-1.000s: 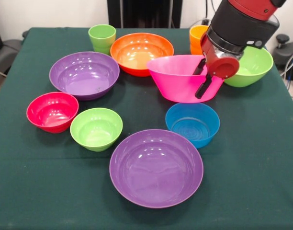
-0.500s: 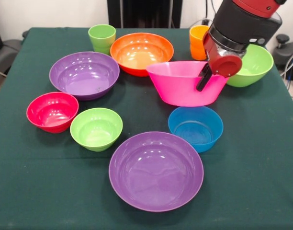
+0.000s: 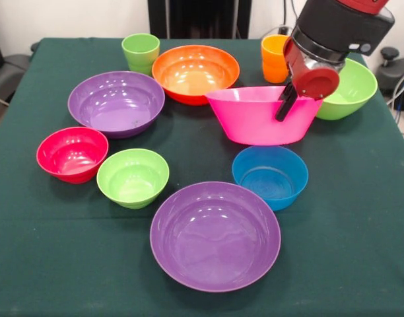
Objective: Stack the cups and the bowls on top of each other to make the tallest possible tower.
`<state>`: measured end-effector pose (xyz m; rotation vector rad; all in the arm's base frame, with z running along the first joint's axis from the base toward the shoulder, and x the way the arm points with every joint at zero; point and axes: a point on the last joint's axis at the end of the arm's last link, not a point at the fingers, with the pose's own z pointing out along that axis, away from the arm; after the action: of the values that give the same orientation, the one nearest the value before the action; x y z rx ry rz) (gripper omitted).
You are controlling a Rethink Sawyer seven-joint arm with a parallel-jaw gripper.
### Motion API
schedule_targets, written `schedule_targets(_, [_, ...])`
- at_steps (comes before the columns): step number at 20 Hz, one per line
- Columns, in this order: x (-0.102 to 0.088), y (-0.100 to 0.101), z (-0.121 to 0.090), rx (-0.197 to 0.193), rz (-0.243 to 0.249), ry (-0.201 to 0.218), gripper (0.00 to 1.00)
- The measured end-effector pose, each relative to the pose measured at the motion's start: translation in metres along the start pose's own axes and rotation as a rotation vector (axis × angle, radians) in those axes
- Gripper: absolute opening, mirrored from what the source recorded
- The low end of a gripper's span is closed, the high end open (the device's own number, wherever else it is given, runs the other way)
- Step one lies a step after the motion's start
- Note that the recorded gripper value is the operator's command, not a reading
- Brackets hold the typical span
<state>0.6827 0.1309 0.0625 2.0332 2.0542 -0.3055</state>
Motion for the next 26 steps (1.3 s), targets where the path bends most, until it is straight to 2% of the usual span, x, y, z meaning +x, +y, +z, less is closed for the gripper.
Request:
schedule_targets(9, [-0.009,0.001,-0.037,-0.035,0.029,0.024,0.00])
schedule_targets(15, [-0.014,0.005,-0.054,-0.056,0.043,0.038,0.00])
schedule_targets(20, [-0.016,0.005,-0.054,-0.056,0.045,0.040,0.00])
schedule_targets(26, [-0.028,0.008,-0.048,-0.047,0.064,0.043,0.00])
